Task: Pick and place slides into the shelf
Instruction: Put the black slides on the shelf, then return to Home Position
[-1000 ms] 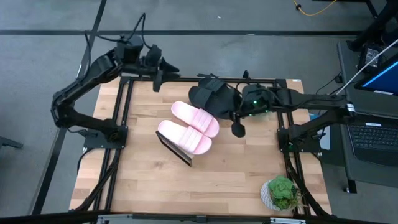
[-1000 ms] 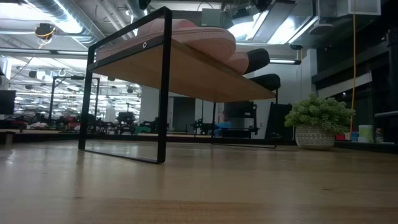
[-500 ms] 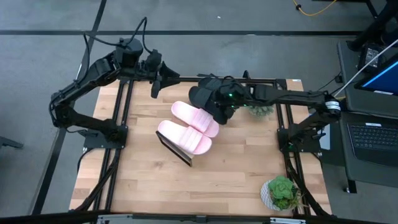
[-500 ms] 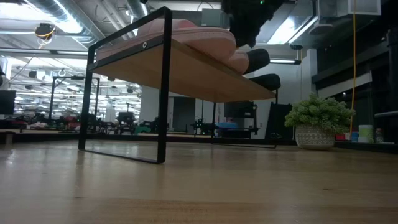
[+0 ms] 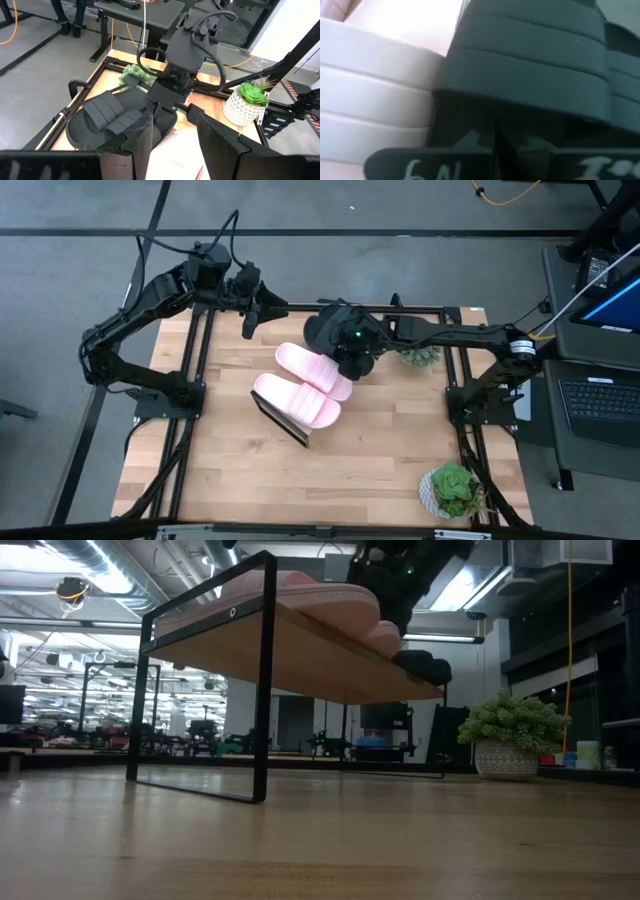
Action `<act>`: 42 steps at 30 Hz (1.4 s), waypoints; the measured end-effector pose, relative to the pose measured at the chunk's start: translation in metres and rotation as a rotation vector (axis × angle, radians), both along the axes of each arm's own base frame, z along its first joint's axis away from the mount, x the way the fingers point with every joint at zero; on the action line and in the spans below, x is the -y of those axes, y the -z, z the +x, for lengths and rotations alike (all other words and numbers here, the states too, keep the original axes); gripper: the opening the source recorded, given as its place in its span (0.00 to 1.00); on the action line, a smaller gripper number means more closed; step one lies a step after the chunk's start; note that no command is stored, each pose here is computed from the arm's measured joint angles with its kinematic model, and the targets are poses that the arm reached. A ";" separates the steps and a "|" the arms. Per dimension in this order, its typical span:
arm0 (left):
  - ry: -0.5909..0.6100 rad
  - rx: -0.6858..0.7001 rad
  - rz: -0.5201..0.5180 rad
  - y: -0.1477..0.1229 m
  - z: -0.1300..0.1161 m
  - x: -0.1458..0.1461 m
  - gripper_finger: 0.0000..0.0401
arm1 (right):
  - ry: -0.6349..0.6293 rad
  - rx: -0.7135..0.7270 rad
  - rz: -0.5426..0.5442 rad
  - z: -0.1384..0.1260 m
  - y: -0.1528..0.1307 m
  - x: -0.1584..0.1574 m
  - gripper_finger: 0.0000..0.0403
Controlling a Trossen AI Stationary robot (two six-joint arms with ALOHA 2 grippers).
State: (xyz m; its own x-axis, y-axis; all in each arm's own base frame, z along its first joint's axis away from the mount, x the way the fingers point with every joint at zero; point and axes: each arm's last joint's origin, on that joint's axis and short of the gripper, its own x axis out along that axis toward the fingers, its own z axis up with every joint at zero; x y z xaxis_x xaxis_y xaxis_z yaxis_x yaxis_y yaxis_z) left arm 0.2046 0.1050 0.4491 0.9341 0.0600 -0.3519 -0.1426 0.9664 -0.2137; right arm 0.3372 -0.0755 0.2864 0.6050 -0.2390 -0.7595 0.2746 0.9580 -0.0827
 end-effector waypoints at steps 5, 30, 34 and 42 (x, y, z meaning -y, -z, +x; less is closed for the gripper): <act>0.000 0.000 0.000 0.000 0.000 0.000 0.37 | -0.002 -0.017 0.004 0.003 0.005 0.000 0.00; 0.002 0.002 0.005 0.000 0.000 0.000 0.37 | 0.014 0.099 -0.018 -0.008 -0.019 0.004 0.00; 0.002 0.012 0.014 -0.001 0.001 0.000 0.37 | 0.029 0.129 -0.010 -0.015 -0.029 0.002 0.00; 0.003 0.007 0.020 -0.001 0.001 -0.001 0.37 | -0.011 0.170 0.028 -0.031 -0.047 -0.003 0.00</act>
State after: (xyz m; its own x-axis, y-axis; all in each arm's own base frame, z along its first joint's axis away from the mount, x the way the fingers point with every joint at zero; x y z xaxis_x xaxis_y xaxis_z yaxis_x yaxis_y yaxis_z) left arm 0.2054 0.1055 0.4498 0.9368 0.0643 -0.3438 -0.1384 0.9709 -0.1955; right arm 0.3062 -0.0720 0.3332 0.7277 -0.2119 -0.6524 0.2717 0.9623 -0.0094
